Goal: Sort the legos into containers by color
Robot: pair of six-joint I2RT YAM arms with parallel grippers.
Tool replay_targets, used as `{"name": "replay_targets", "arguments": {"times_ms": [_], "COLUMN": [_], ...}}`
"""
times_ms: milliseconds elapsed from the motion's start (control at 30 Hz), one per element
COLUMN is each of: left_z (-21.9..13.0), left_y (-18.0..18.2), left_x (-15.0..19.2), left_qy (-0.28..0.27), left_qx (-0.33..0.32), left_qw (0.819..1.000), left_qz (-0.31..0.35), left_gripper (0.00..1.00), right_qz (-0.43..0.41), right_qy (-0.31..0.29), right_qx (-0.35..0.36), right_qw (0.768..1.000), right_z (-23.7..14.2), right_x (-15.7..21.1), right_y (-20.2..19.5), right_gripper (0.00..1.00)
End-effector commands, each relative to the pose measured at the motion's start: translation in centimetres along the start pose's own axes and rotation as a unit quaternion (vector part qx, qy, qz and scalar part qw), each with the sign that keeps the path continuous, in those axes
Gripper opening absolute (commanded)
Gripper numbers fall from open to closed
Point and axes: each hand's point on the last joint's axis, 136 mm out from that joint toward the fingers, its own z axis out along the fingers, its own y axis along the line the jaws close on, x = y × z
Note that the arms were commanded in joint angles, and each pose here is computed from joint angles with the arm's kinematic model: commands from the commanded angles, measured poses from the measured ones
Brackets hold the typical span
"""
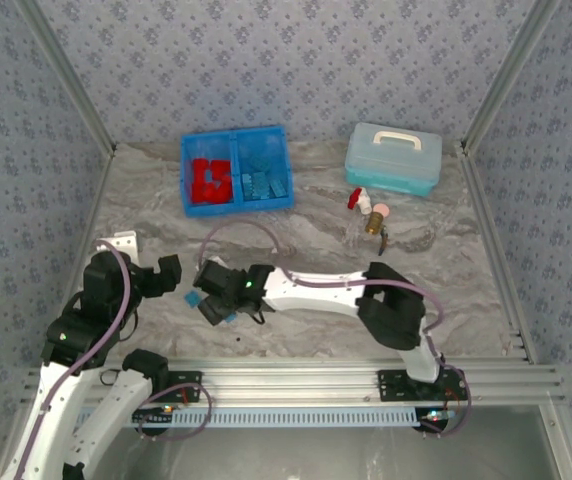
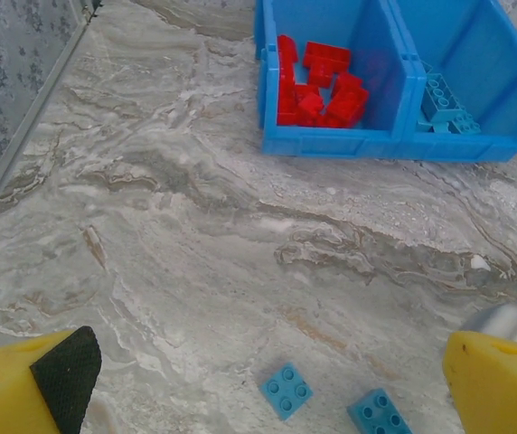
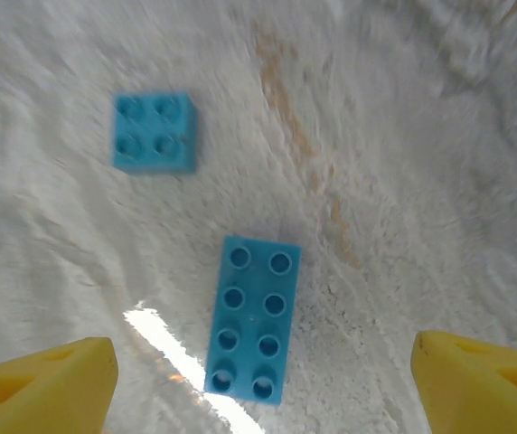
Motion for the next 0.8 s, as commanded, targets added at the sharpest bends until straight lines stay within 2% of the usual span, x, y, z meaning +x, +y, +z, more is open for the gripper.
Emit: {"name": "replay_targets", "arguments": {"times_ms": [0,133,300,400,567,767], "left_z": [-0.5,-0.4,-0.4,-0.4,-0.4,-0.3], "left_y": [0.7,0.7,0.6,0.6,0.6,-0.8], "left_x": [-0.3,-0.3,-0.3,-0.3,-0.3,-0.6], "left_qy": [-0.008,-0.008,-0.008,-0.008,-0.008,-0.01], "left_qx": [-0.015,-0.014,-0.014,-0.014,-0.011,0.03], "left_qw": [1.0,1.0,1.0,1.0,1.0,0.999], "left_qz": [-0.008,-0.008,-0.007,-0.008,-0.007,-0.003], "left_gripper": [0.99,0.99,0.99,0.99,0.99,0.99], "right_qz": [0.0,-0.012,-0.009,0.003,0.038,0.063], "right_qy": [0.012,0.03,0.039,0.024,-0.046,-0.132], "right_qx": [0.029,0.041,0.044,0.043,0.036,0.067], "right_qw": [1.0,0.999,0.998,0.999,0.998,0.987], "right_z": [1.6,3.4,3.9,2.7,-1.7,-6.0], "right_x": [0.4,1.7,2.6,1.8,-2.4,-8.8], "right_y": [-0.4,-0.3,-0.4,-0.8,-3.5,-10.7], "right_gripper": [0.86,0.76,0.41,0.27,0.26,0.28]}}
